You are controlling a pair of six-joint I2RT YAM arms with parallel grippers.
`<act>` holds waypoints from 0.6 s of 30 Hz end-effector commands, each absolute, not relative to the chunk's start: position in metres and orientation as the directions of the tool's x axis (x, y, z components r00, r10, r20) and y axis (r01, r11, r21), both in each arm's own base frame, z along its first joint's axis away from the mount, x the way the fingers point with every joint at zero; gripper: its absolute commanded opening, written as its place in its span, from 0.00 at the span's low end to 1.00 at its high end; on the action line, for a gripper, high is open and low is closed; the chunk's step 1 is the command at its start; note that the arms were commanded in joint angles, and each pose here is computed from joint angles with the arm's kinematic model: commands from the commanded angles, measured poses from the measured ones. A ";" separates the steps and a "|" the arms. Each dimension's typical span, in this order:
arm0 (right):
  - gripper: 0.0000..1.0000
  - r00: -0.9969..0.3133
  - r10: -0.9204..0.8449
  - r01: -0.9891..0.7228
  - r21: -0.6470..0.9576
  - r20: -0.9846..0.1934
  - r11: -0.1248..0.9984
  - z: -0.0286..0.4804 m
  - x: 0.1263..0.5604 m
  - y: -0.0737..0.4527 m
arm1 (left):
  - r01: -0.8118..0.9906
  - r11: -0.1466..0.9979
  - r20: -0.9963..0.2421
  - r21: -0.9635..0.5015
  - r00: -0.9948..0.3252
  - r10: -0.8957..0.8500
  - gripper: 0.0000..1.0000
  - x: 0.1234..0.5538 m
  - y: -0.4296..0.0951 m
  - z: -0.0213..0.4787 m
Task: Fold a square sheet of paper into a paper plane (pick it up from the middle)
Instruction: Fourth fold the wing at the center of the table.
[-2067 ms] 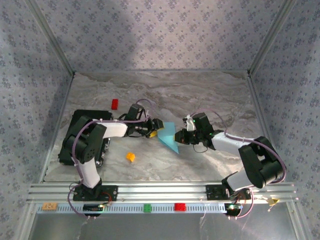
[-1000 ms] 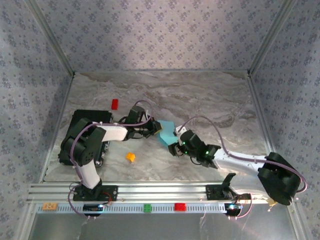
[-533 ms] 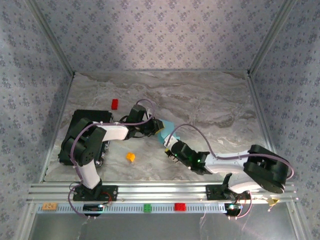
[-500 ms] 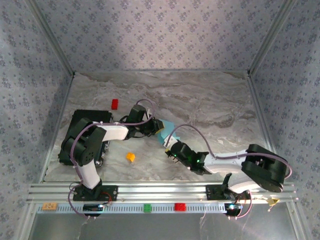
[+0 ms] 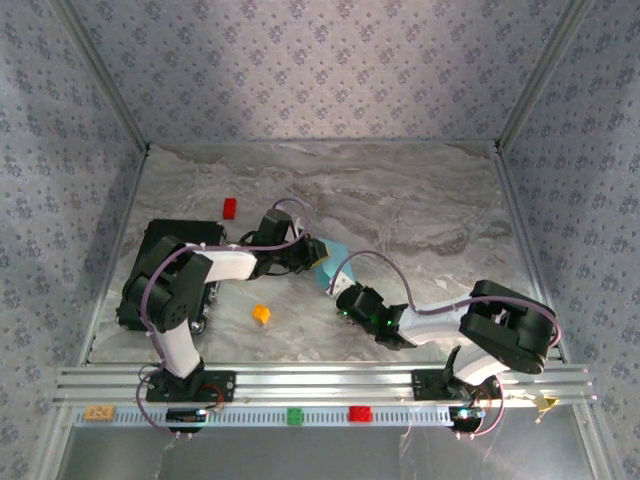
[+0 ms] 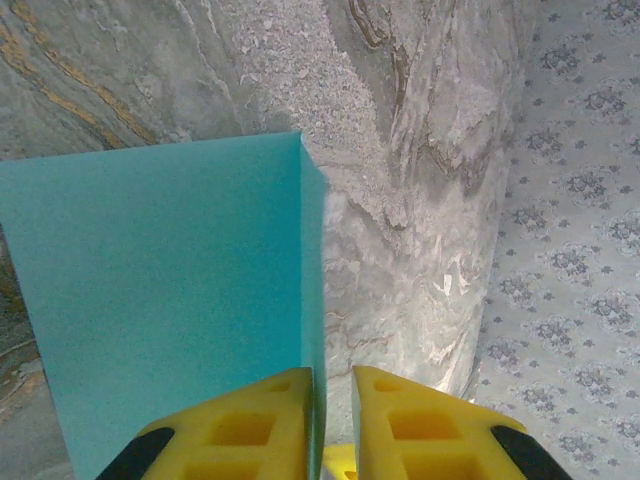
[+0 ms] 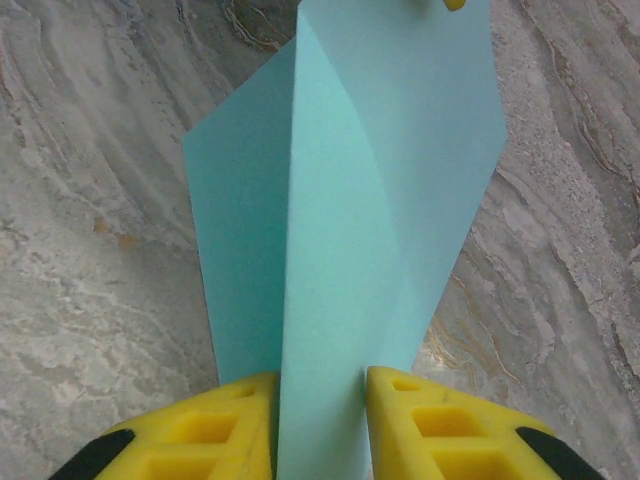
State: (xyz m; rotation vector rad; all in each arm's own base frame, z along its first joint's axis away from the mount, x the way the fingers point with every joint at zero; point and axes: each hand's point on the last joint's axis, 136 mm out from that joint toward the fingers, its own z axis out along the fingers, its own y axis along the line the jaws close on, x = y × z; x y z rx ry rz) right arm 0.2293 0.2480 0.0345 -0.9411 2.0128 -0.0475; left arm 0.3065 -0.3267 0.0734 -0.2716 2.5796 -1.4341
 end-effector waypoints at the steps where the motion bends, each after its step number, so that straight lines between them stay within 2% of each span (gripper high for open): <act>1: 0.28 -0.311 -0.598 -0.573 -0.357 -0.738 0.738 0.045 0.235 0.254 | -0.038 0.502 -0.085 -0.864 -0.972 -0.219 0.17 0.310 -0.335 0.085; 14: 0.32 -0.330 -0.550 -0.575 -0.299 -0.767 0.762 0.051 0.233 0.256 | -0.048 0.513 -0.077 -0.857 -0.973 -0.219 0.13 0.310 -0.335 0.082; 18: 0.29 -0.340 -0.542 -0.571 -0.289 -0.768 0.768 0.049 0.234 0.255 | -0.044 0.512 -0.078 -0.858 -0.974 -0.215 0.12 0.310 -0.336 0.084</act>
